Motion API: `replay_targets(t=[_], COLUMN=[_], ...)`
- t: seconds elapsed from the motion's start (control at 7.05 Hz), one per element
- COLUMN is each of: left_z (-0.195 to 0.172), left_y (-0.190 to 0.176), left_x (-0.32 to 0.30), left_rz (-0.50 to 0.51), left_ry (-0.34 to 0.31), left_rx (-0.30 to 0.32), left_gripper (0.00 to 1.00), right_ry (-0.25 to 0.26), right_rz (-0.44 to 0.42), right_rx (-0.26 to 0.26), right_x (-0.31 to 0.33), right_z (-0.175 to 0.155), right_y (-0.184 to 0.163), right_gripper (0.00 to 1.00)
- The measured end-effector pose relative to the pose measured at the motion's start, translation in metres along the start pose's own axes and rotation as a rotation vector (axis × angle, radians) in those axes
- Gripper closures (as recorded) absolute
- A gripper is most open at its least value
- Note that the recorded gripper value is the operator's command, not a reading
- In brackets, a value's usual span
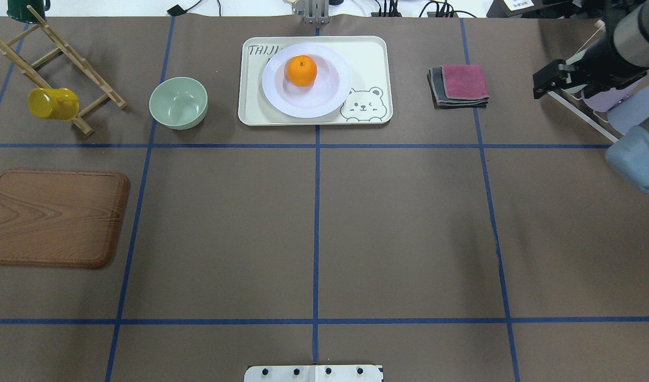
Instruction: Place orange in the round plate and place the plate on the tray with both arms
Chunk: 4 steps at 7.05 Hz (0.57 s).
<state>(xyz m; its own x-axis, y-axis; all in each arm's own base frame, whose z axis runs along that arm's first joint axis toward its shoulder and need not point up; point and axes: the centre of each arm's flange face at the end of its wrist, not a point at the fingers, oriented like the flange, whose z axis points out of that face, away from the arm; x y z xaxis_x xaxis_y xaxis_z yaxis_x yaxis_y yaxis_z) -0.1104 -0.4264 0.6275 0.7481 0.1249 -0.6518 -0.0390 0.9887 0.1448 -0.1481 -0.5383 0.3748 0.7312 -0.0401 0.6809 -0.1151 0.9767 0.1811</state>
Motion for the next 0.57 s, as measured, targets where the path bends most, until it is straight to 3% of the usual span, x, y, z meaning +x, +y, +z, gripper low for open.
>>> replay_targets(t=[0.28, 0.57], left_z=[0.010, 0.015], left_y=[-0.008, -0.013], left_x=[0.029, 0.046], left_rz=[0.073, 0.110], left_ry=[-0.040, -0.044], left_rx=[-0.030, -0.044], left_gripper=[0.01, 0.01], right_ry=[0.011, 0.018], right_rz=[-0.068, -0.089], right_rx=[-0.046, -0.106], right_x=[0.121, 0.224], right_z=[-0.013, -0.013], right_y=[0.027, 0.089], right_gripper=[0.00, 0.00])
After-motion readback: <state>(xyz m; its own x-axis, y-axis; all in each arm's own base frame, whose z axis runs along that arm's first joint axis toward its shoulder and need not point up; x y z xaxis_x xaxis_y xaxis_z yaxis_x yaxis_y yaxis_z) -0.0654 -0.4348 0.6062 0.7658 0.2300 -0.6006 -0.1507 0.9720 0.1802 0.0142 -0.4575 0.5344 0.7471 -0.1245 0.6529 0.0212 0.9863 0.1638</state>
